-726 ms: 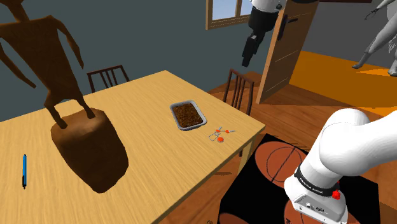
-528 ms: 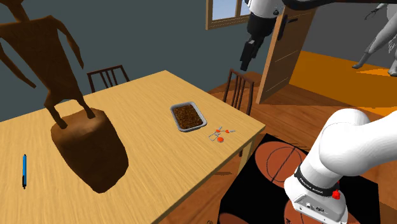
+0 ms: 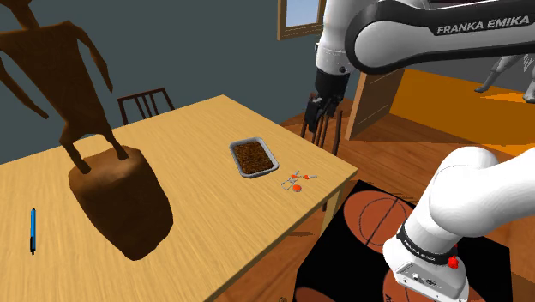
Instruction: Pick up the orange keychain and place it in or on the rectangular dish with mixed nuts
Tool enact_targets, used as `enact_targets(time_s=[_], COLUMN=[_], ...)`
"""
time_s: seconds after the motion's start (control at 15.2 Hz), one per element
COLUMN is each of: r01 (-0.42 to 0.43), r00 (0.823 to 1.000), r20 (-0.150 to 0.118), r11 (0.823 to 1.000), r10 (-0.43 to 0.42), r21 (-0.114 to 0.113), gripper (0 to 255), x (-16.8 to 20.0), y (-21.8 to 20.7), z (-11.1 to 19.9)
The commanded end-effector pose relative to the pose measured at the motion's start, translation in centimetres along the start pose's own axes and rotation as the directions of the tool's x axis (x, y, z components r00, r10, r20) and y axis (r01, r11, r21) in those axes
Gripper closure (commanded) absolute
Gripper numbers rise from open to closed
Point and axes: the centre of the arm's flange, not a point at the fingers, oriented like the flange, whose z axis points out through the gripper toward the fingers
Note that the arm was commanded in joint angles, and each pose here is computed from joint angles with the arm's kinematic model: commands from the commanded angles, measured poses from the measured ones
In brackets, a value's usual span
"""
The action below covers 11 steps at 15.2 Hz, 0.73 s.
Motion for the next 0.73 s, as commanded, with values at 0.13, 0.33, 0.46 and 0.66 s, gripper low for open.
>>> enact_targets(time_s=[0.13, 0.33, 0.46, 0.66], r01=[-0.106, -0.182, -0.232, -0.307], r00=[0.994, 0.981, 0.969, 0.946], r20=[0.041, 0.073, 0.094, 0.127], r11=[0.994, 0.983, 0.972, 0.951], r10=[0.105, 0.179, 0.228, 0.299], r21=[0.02, 0.032, 0.039, 0.047], gripper=[0, 0, 0, 0], x=[-0.2, -0.1, -0.1, 0.0], y=[-2.0, -3.7, -4.9, -6.8], z=[4.5, 7.9, 10.1, 13.4])
